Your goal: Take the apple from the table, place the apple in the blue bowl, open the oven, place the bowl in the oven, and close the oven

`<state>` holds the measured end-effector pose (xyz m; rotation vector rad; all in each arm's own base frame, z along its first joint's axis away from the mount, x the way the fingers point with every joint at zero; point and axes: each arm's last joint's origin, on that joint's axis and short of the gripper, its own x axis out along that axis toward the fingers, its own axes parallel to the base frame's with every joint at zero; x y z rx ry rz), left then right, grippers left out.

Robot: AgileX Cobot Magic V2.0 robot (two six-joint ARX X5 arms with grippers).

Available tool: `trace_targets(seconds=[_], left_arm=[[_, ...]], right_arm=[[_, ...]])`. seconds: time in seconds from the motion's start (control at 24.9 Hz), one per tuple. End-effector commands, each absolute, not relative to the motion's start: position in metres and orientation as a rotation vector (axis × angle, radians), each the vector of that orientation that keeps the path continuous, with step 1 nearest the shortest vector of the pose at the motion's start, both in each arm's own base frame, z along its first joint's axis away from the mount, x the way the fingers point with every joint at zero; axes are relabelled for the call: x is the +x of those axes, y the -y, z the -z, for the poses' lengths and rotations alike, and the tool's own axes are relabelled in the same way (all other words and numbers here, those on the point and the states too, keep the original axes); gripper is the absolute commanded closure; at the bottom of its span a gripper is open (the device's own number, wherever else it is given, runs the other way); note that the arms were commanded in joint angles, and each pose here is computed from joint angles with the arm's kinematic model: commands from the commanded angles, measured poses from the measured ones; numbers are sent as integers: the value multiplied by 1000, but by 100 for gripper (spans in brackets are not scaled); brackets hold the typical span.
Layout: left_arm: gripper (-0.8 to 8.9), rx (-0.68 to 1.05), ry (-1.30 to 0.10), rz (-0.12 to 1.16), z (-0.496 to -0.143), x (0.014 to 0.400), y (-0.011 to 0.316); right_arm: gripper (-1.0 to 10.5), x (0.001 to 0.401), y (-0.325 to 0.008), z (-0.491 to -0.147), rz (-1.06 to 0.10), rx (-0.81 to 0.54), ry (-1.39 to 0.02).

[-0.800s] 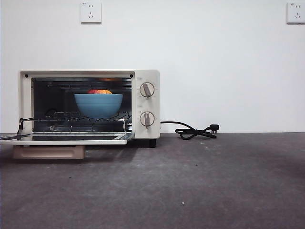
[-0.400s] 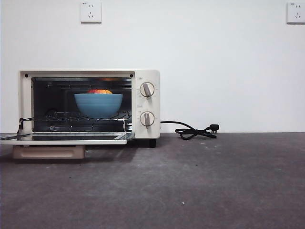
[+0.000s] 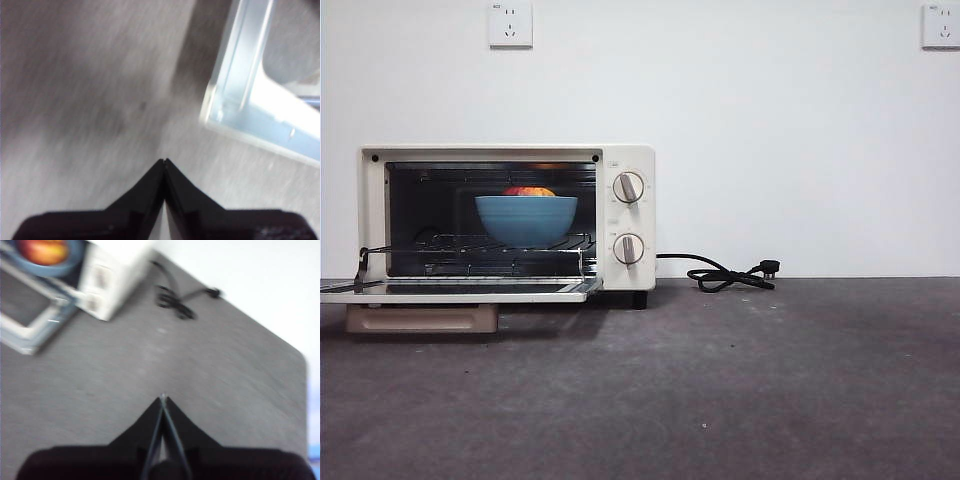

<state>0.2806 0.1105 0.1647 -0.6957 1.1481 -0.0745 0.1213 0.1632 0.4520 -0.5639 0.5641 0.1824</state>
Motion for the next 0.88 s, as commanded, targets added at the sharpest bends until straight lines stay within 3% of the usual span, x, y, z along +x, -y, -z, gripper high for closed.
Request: trace_targets(seconds=[0.04,0.2,0.52,0.88], left_arm=[[822,-747,-1129,79,-159,284,-112],[822,-747,-1106,72,-160,286,-113],[822,-746,-1085,68,-161,288,-114],[822,-773,-1087,66,-153,292,-114]], right_arm=[[954,104,-135,-437,-184,-433,-522],[955,81,-99,-417,-263,-277,-460],[954,43,-36,-376,-220,-63,-500],[954,29,-12,-370,-200,30,-500]])
